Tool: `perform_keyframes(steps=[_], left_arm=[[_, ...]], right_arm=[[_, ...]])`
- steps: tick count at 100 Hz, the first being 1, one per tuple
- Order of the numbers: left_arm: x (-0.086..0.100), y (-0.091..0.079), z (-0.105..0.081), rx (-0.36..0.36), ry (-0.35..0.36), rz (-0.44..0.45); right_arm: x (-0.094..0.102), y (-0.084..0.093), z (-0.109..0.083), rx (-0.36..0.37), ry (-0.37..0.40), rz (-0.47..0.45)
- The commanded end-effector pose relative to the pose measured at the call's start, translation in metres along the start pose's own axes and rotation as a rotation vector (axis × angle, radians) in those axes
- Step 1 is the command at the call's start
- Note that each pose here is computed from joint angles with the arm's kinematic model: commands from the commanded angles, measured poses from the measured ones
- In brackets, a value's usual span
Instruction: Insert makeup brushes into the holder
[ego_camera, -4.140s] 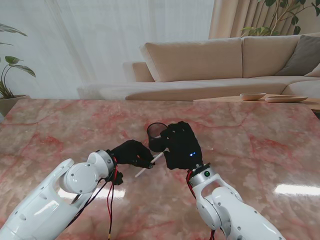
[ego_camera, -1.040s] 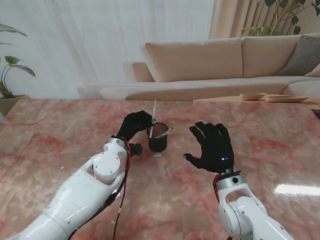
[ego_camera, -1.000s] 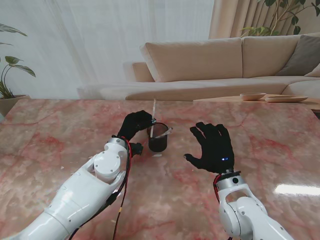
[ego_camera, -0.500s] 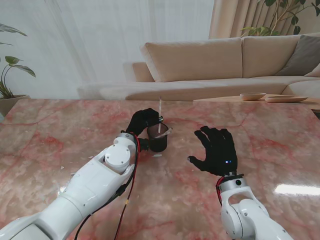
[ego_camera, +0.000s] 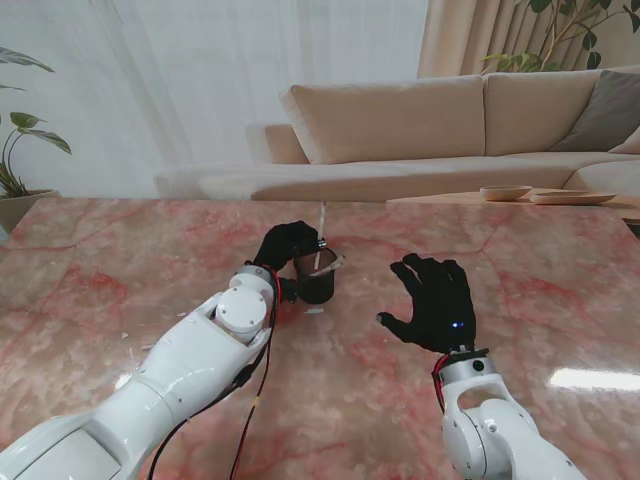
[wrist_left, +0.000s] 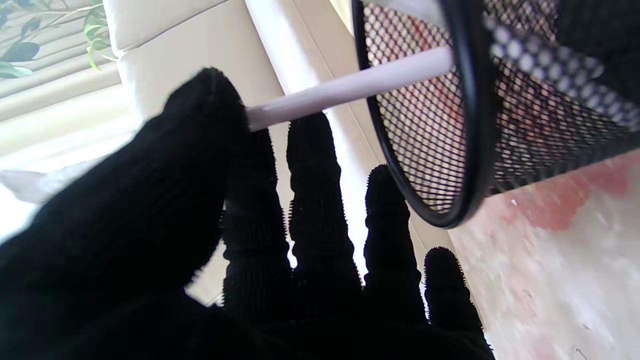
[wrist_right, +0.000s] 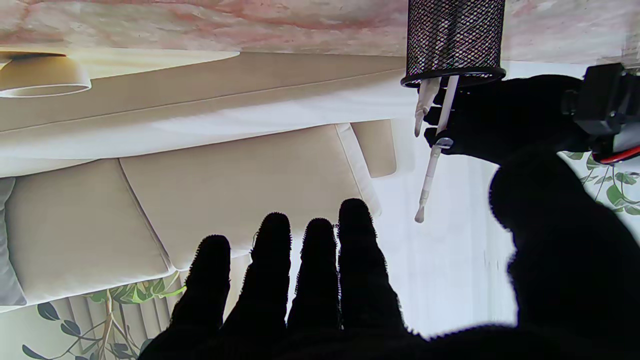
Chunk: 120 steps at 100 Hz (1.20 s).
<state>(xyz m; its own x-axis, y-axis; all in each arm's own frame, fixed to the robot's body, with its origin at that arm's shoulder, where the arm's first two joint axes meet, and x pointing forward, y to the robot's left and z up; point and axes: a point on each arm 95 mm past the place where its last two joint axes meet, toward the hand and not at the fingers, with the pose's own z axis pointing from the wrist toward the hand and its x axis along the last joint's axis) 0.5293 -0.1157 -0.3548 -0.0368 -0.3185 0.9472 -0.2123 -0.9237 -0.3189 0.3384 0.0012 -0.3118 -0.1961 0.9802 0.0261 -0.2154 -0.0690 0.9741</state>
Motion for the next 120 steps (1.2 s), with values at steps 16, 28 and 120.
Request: perform_keyframes(steps=[16, 28, 120], left_arm=[[-0.006, 0.002, 0.001, -0.006, -0.012, 0.03], [-0.007, 0.001, -0.001, -0.01, -0.019, 0.035], [0.028, -0.044, -0.032, -0.133, 0.107, 0.195]], right_arm=[[-0.001, -0.006, -0.005, 0.033, -0.011, 0.01], [-0.001, -0.005, -0.005, 0.033, -0.013, 0.012], [0.001, -0.005, -0.002, 0.006, -0.01, 0.036]])
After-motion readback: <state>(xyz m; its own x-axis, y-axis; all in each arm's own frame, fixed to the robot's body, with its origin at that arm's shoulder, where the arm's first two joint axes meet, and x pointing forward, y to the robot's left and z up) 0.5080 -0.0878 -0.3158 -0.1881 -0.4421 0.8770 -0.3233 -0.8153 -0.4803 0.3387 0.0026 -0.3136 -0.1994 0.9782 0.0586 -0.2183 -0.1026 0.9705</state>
